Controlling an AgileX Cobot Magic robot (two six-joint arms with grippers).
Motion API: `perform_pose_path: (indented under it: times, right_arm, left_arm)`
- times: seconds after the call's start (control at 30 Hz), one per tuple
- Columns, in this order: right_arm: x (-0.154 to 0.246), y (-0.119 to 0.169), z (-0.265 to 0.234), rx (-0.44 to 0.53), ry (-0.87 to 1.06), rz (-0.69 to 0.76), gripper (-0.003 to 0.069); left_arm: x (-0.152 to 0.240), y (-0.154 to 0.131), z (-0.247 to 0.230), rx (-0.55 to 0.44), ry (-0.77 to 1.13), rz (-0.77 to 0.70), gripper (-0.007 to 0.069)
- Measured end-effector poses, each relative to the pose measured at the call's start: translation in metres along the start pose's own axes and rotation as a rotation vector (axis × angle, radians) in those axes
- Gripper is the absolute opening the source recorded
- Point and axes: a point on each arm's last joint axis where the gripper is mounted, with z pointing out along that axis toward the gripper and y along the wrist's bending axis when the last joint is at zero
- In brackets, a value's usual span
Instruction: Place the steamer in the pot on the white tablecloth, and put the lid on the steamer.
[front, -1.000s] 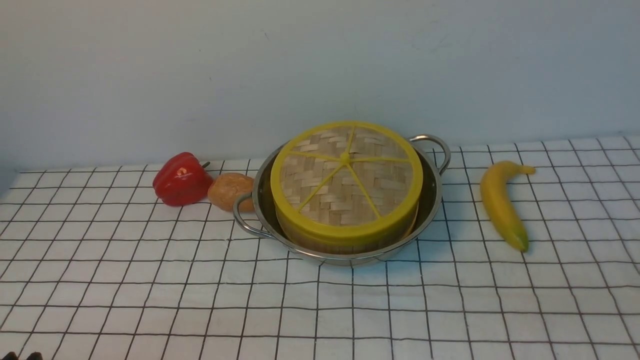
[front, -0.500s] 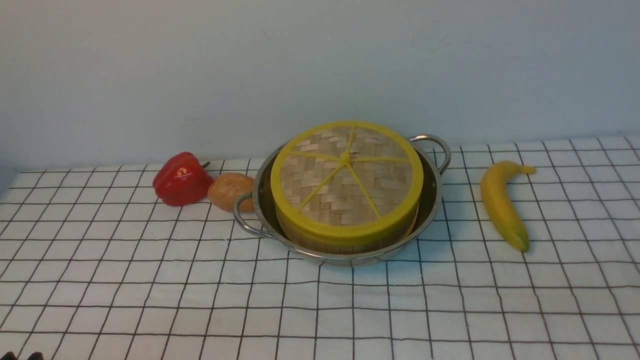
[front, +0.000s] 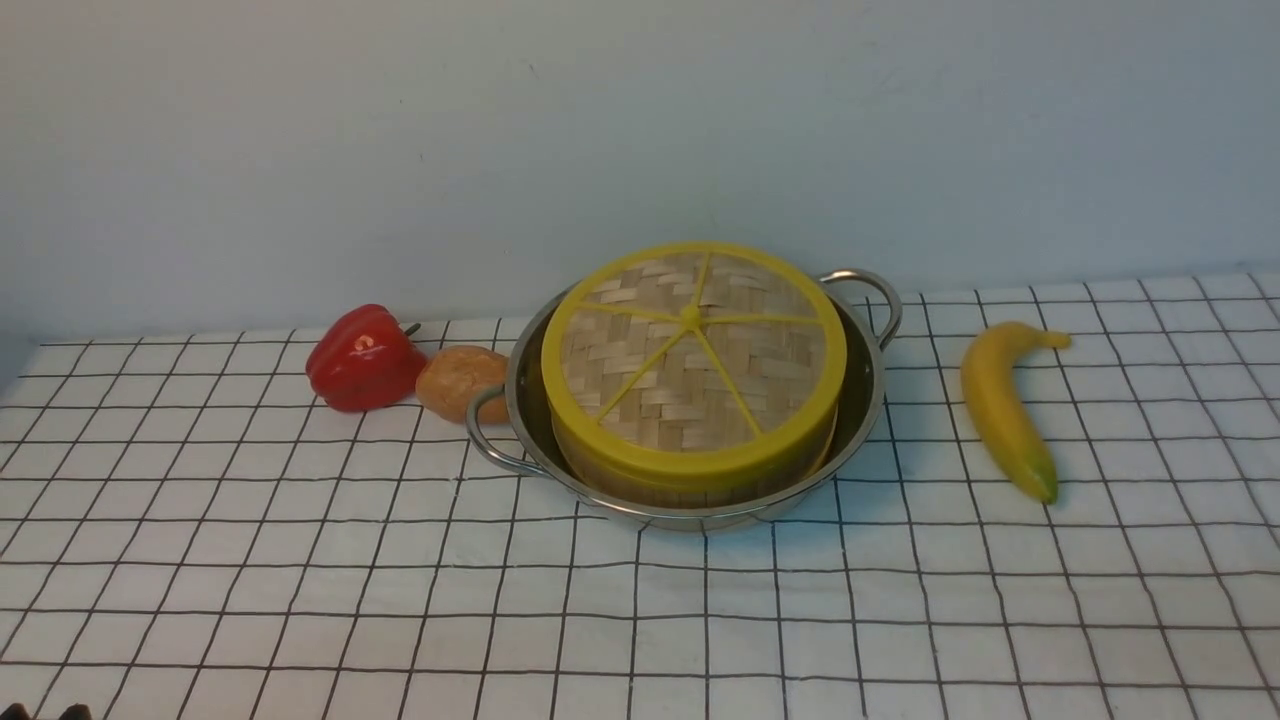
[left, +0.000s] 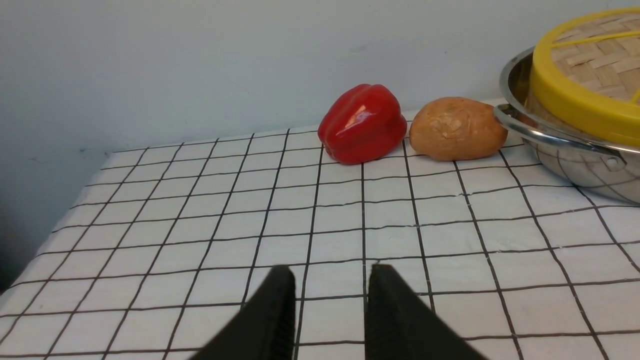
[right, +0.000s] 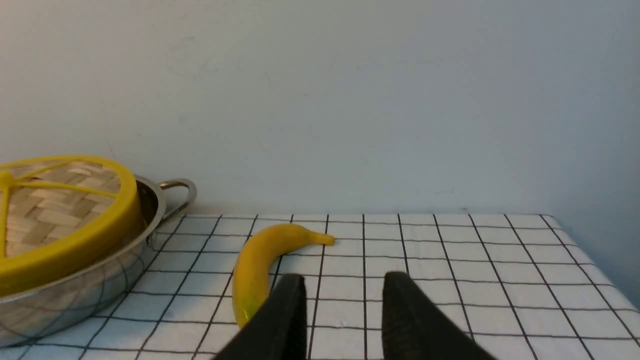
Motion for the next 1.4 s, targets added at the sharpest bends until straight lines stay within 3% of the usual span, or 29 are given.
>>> perform_pose_path:
  times: [0.23, 1.4]
  right_arm:
    - [0.024, -0.003, 0.004, 0.015, 0.084, 0.045, 0.024]
    - [0.025, -0.002, 0.004, 0.009, 0.082, 0.089, 0.024]
  left_arm:
    - [0.0, 0.0, 0.0, 0.0, 0.0, 0.0, 0.0211]
    - [0.0, 0.0, 0.0, 0.0, 0.0, 0.0, 0.0243]
